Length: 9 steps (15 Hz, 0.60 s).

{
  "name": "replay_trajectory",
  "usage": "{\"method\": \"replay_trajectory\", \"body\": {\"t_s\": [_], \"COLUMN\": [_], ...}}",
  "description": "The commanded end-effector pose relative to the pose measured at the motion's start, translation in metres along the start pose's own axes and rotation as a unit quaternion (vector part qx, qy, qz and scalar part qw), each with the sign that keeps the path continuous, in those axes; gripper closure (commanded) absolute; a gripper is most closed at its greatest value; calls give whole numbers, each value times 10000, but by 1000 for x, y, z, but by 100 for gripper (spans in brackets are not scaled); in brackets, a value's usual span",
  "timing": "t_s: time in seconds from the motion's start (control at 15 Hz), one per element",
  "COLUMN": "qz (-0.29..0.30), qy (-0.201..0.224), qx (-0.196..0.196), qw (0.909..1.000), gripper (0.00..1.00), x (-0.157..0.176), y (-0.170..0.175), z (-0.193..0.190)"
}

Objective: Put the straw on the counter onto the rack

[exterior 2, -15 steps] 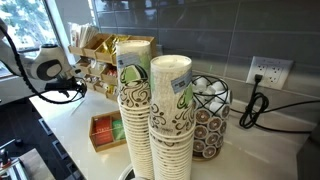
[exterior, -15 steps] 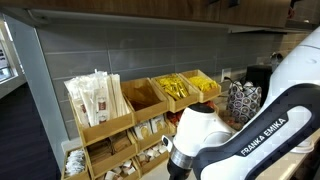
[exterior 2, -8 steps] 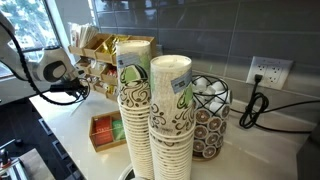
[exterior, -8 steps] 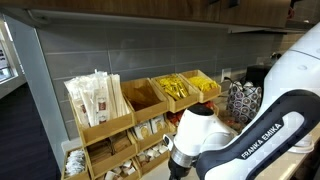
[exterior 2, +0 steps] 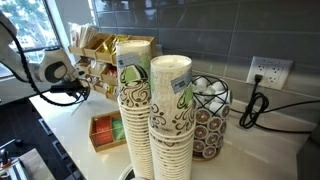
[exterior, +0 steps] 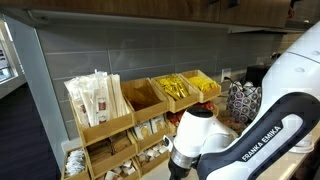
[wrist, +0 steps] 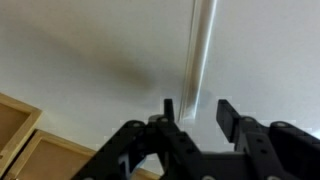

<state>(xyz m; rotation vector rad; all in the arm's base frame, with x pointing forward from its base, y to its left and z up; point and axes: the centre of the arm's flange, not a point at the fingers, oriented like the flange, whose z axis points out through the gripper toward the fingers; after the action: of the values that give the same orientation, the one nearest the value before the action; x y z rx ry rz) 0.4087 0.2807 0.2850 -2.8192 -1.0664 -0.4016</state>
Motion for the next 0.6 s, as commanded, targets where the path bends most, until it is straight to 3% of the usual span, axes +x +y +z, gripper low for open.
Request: {"method": "replay_trajectory", "body": {"t_s": [0.0, 0.07, 0.2, 0.27, 0.53], "qz": [20, 16, 3, 0, -4], "qy": [60, 66, 54, 49, 27], "qx": [-100, -105, -100, -94, -66], "qw": [9999, 9999, 9999, 9999, 10000], "gripper": [70, 69, 87, 90, 70], "x": [1, 1, 1, 1, 3], "y": [0, 1, 2, 2, 3], "z": [8, 8, 10, 11, 16]}}
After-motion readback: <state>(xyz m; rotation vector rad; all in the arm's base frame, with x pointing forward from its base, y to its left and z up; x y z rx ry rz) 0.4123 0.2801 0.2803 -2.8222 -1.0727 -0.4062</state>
